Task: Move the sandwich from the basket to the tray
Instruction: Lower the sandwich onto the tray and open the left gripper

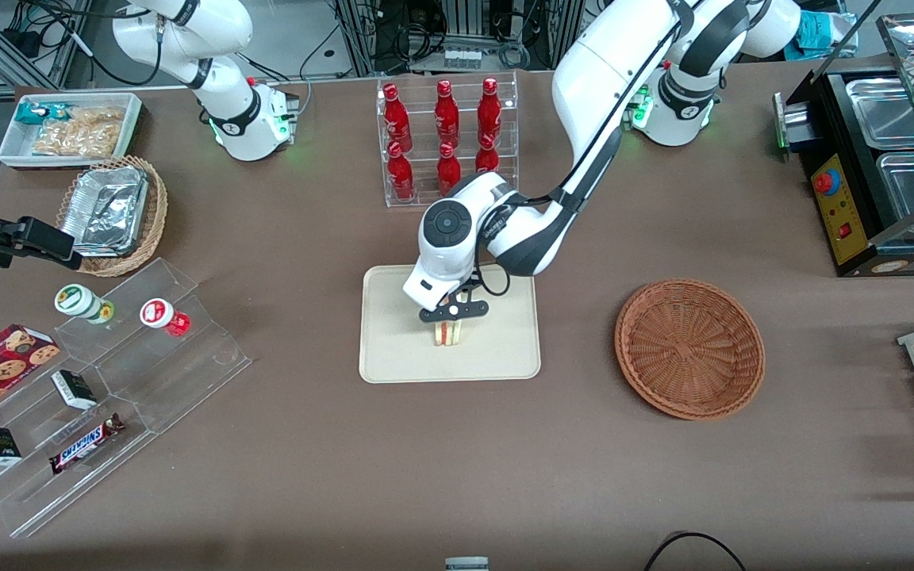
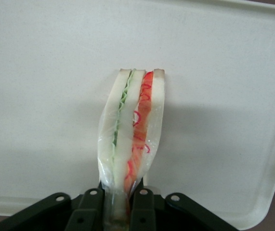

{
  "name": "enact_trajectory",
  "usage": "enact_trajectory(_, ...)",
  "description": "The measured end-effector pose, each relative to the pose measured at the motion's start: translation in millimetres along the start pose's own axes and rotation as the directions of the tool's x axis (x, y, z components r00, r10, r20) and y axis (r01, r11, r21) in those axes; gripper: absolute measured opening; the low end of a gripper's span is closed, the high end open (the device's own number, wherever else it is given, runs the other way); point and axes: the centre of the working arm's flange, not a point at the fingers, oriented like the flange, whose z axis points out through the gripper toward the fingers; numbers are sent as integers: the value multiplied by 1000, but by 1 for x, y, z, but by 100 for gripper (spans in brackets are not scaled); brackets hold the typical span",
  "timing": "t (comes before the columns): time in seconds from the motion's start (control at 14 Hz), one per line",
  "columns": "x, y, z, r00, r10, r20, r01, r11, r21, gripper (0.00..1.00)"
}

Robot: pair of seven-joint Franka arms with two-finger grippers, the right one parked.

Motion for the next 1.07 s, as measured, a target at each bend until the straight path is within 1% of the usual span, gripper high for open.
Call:
enact_trajectory(0.21,4,3,-10,1000,-2,-14,1,1000,-15,58)
enact_trajectory(0.29,7,3,-16,1000,-5,-22,4,1000,-19,69)
enact_trajectory(0.36,10,1,-25,1000,-9,-25,8,1000,-12,78)
enact_trajectory(0.5,16,-10,-49,999,-15,-31,16,999,36,98)
enact_trajectory(0.64,20,-22,-83,999,-38,-34,41,996,74,100)
enact_trajectory(0.71,21,-30,-98,997,-68,-30,71,993,98,100)
enact_trajectory(0.79,25,-39,-109,994,-101,-30,103,988,112,100)
enact_trajectory(1.07,58,-94,-123,979,-201,-22,202,969,144,100)
